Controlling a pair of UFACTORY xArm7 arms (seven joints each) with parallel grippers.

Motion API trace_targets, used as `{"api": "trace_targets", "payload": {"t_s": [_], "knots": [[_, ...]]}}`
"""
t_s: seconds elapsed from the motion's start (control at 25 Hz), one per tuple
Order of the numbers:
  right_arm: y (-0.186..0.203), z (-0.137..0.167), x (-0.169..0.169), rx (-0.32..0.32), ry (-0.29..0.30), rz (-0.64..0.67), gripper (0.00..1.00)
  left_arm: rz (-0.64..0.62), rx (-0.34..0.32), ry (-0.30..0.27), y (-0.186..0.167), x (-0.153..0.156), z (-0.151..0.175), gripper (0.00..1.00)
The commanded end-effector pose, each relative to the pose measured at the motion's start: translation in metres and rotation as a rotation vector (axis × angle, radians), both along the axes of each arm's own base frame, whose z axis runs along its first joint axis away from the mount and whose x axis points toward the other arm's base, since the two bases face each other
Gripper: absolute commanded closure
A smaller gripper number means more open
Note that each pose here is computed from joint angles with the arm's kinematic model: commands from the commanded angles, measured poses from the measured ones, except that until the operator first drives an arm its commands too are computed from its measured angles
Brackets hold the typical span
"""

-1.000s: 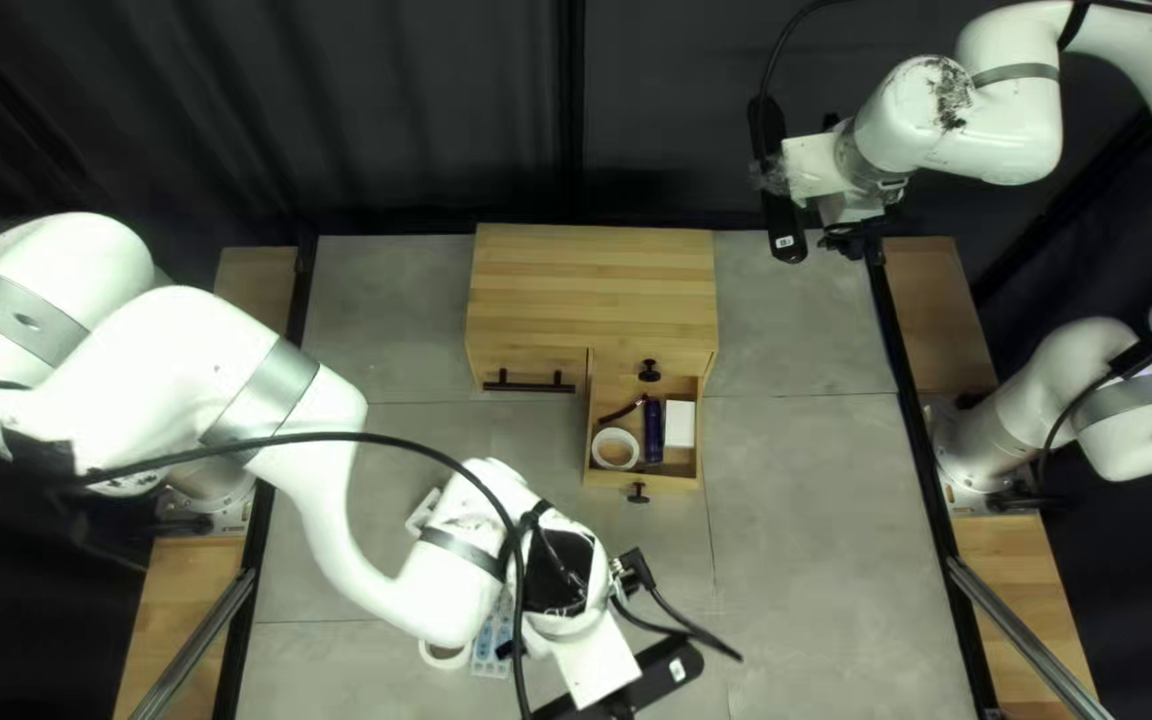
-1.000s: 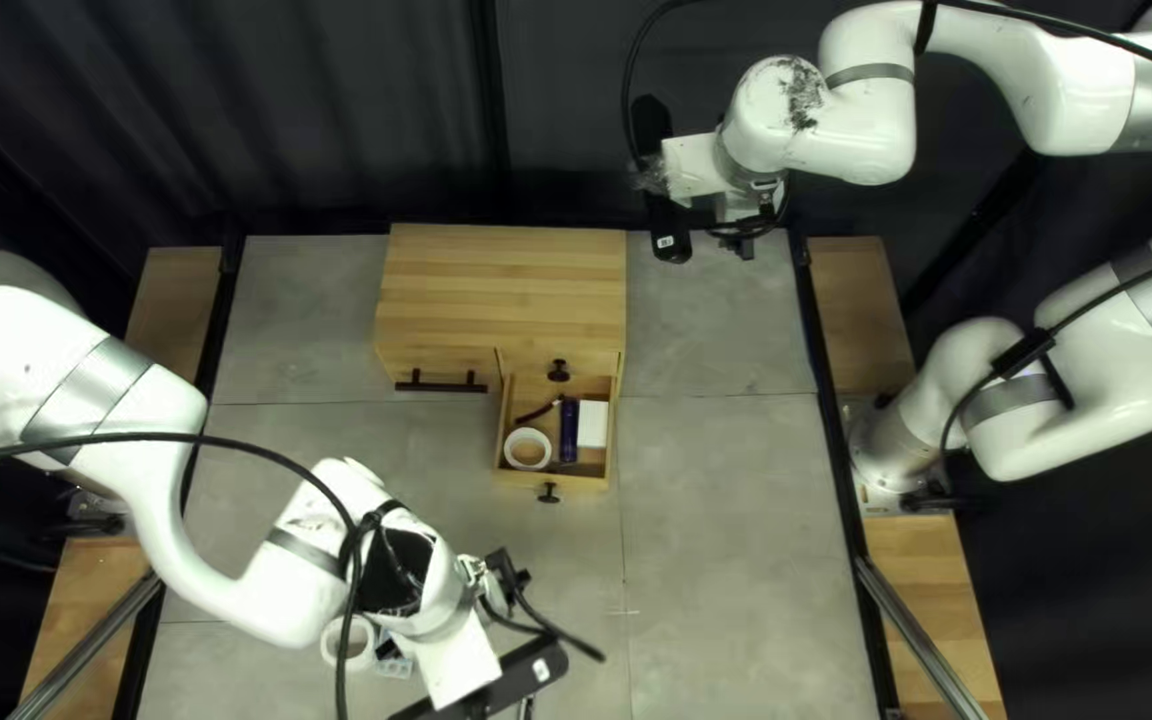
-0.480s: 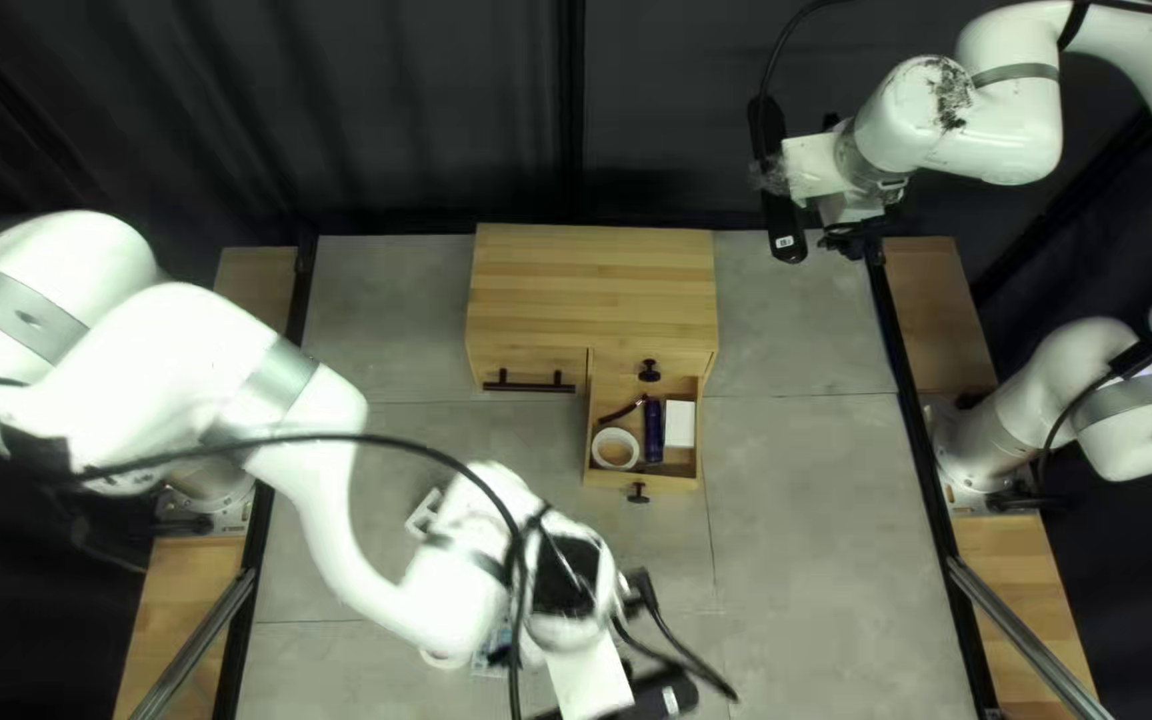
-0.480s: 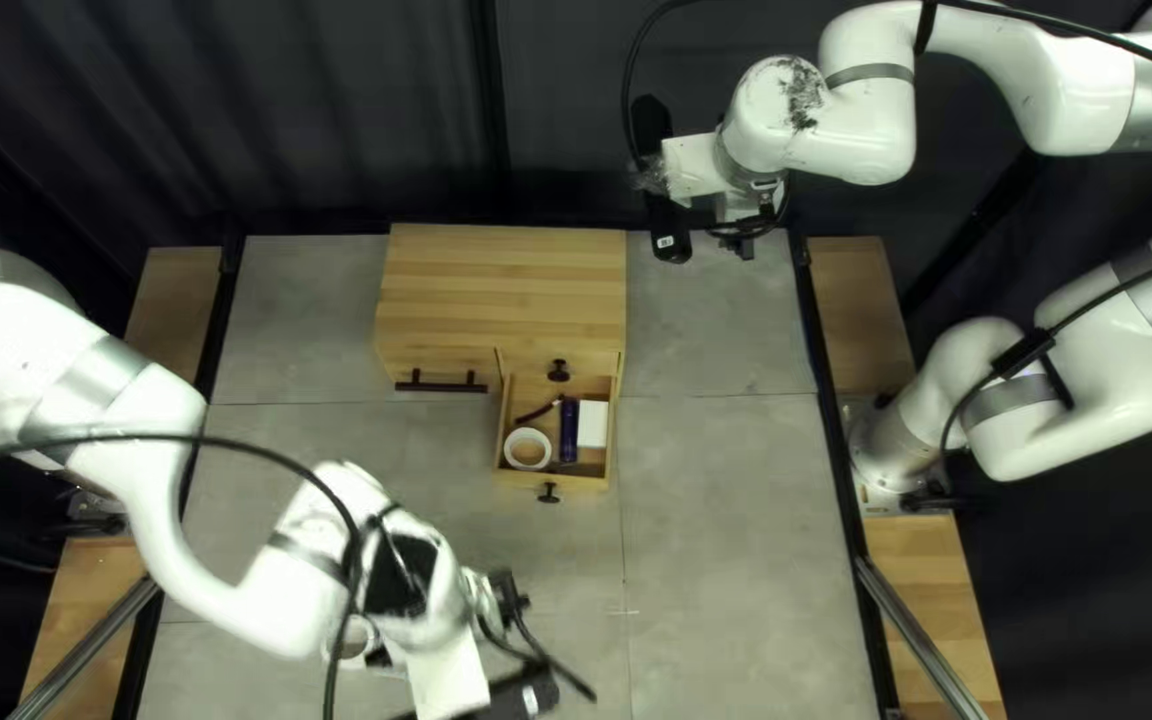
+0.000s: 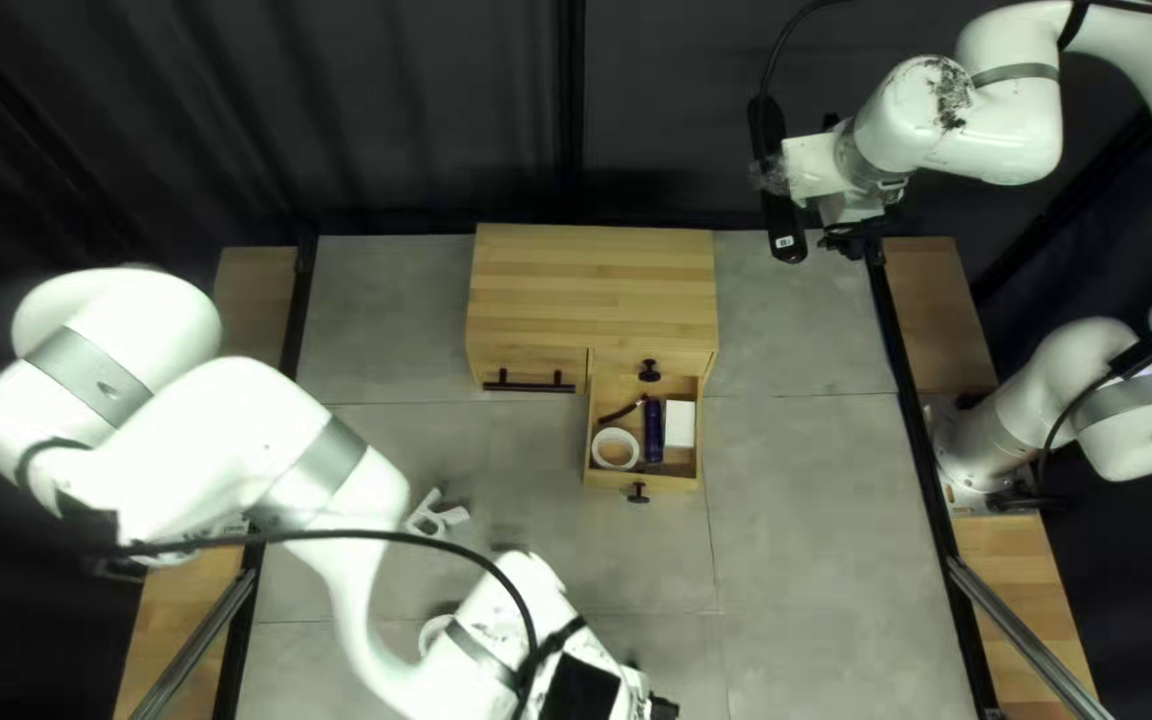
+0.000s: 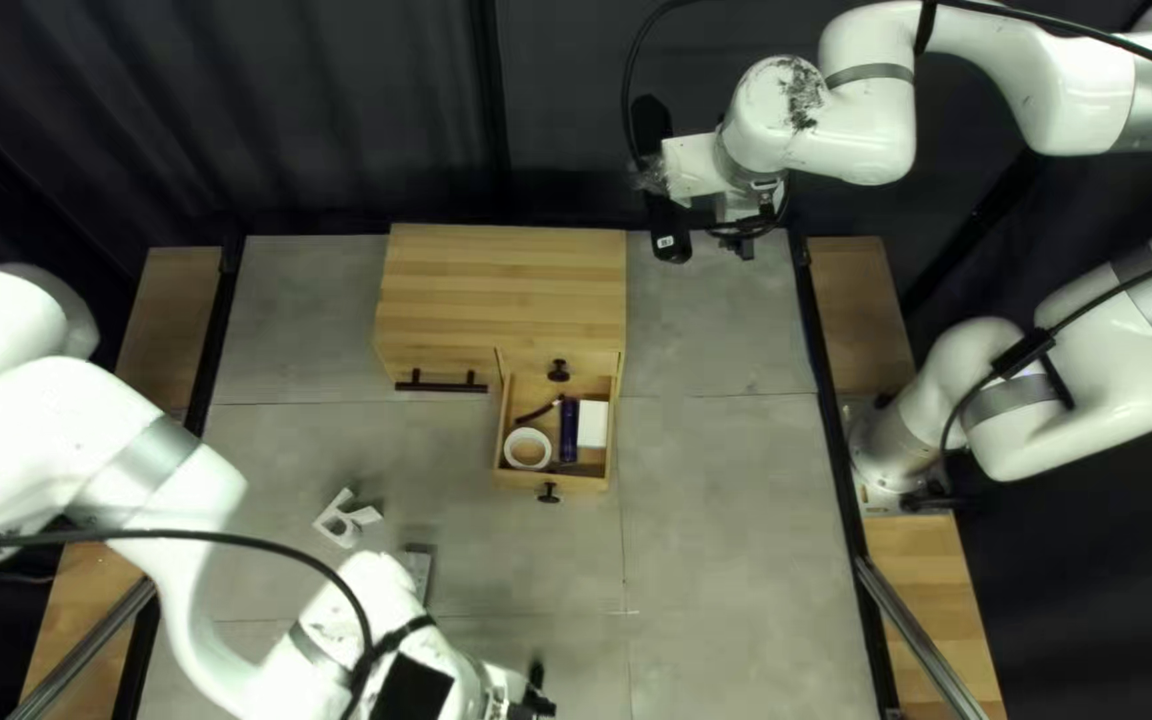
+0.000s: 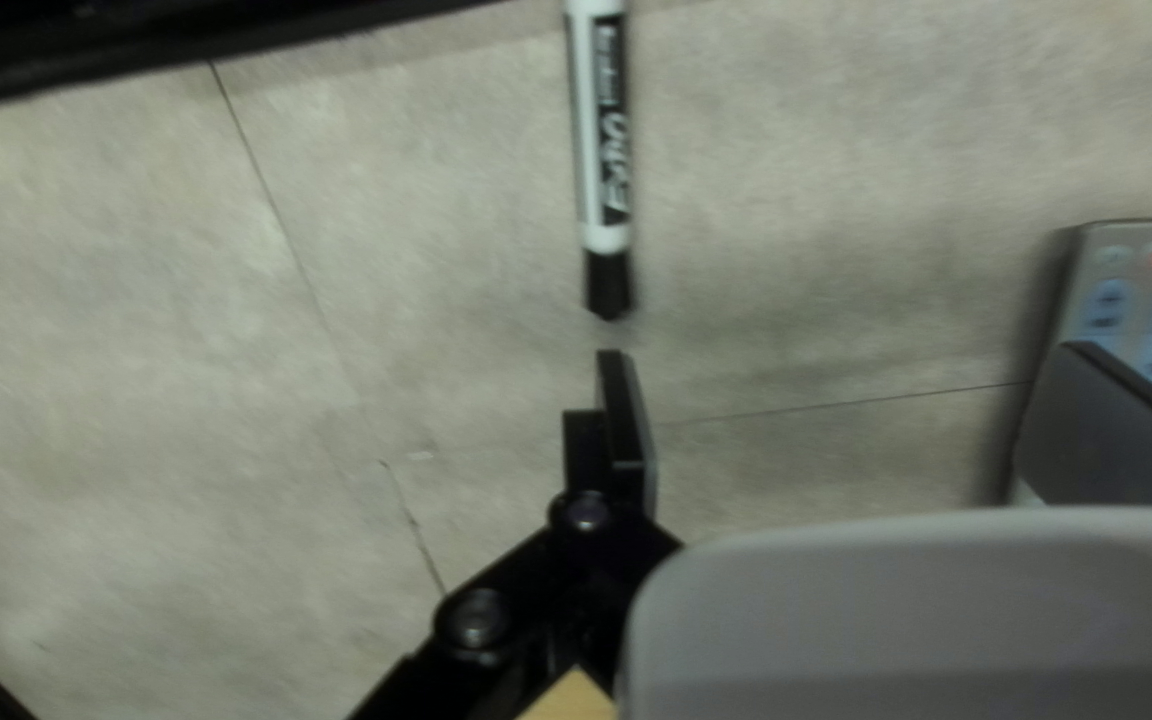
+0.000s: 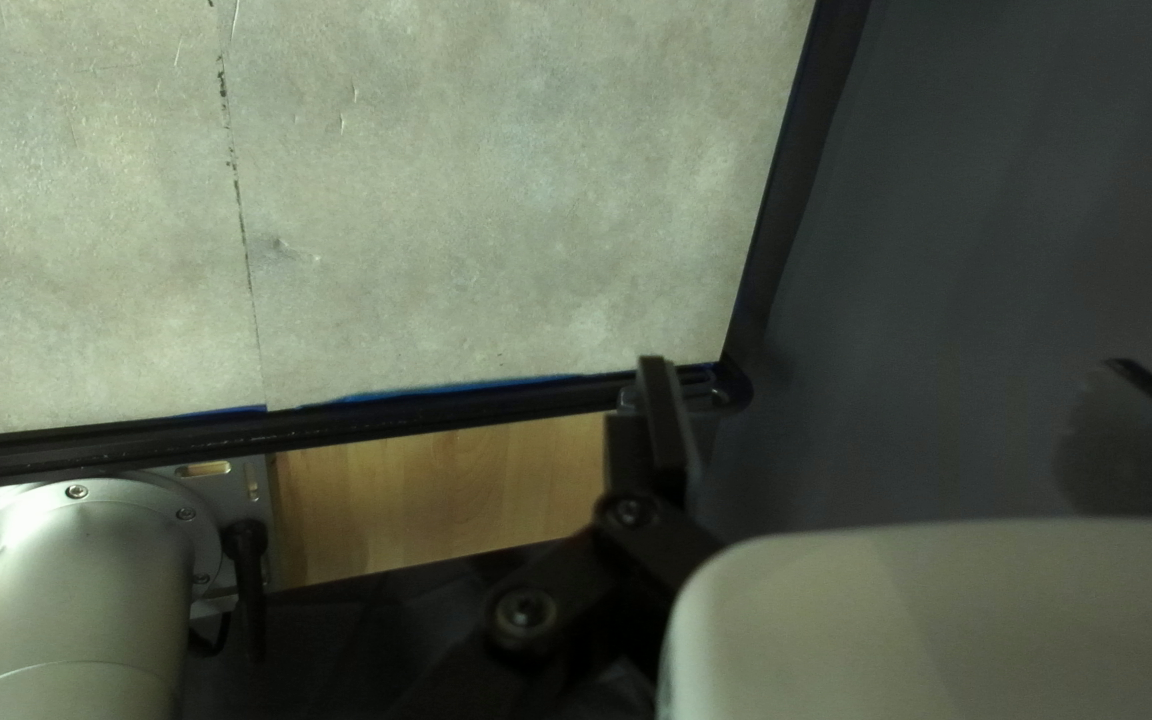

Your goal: Open drawers and place objects into drawer and close

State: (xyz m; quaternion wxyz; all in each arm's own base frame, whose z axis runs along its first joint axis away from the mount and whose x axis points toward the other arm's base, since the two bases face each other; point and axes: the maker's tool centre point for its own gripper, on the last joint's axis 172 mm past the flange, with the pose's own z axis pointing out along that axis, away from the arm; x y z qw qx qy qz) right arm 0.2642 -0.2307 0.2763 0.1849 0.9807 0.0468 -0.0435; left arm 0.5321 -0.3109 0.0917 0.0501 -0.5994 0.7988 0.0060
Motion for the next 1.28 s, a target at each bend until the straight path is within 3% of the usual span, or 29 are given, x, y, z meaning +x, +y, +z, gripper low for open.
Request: {"api": "trace_targets", "payload": {"t_s": [0.04,0.24,0.48,0.6,0.84,1.04,1.08,1.12,1.16,1.2,1.28], "knots": [[0.000,0.000,0.000,0.000,0.000,0.000,0.00,0.056,-0.012,0.037,0.002,0.020,-0.025,0.00],[0.000,0.000,0.000,0.000,0.000,0.000,0.00,0.157,0.000,0.076,0.007,0.023,-0.046,0.04],[0.000,0.000,0.000,0.000,0.000,0.000,0.00,0.173,0.011,0.078,0.004,0.018,-0.051,0.10],[0.000,0.000,0.000,0.000,0.000,0.000,0.00,0.162,0.009,0.069,0.001,0.016,-0.052,0.25],[0.000,0.000,0.000,0.000,0.000,0.000,0.00,0.179,-0.002,0.077,-0.010,0.017,-0.067,0.31],[0.000,0.000,0.000,0.000,0.000,0.000,0.00,0.183,-0.012,0.084,-0.019,0.016,-0.067,0.51],[0.000,0.000,0.000,0.000,0.000,0.000,0.00,0.182,-0.013,0.085,-0.020,0.016,-0.067,0.51],[0.000,0.000,0.000,0.000,0.000,0.000,0.00,0.182,-0.014,0.087,-0.021,0.016,-0.068,0.66],[0.000,0.000,0.000,0.000,0.000,0.000,0.00,0.183,-0.015,0.087,-0.022,0.016,-0.068,0.69],[0.000,0.000,0.000,0.000,0.000,0.000,0.00,0.183,-0.017,0.086,-0.023,0.016,-0.067,0.87],[0.000,0.000,0.000,0.000,0.000,0.000,0.00,0.184,-0.017,0.085,-0.025,0.017,-0.067,0.88]]}}
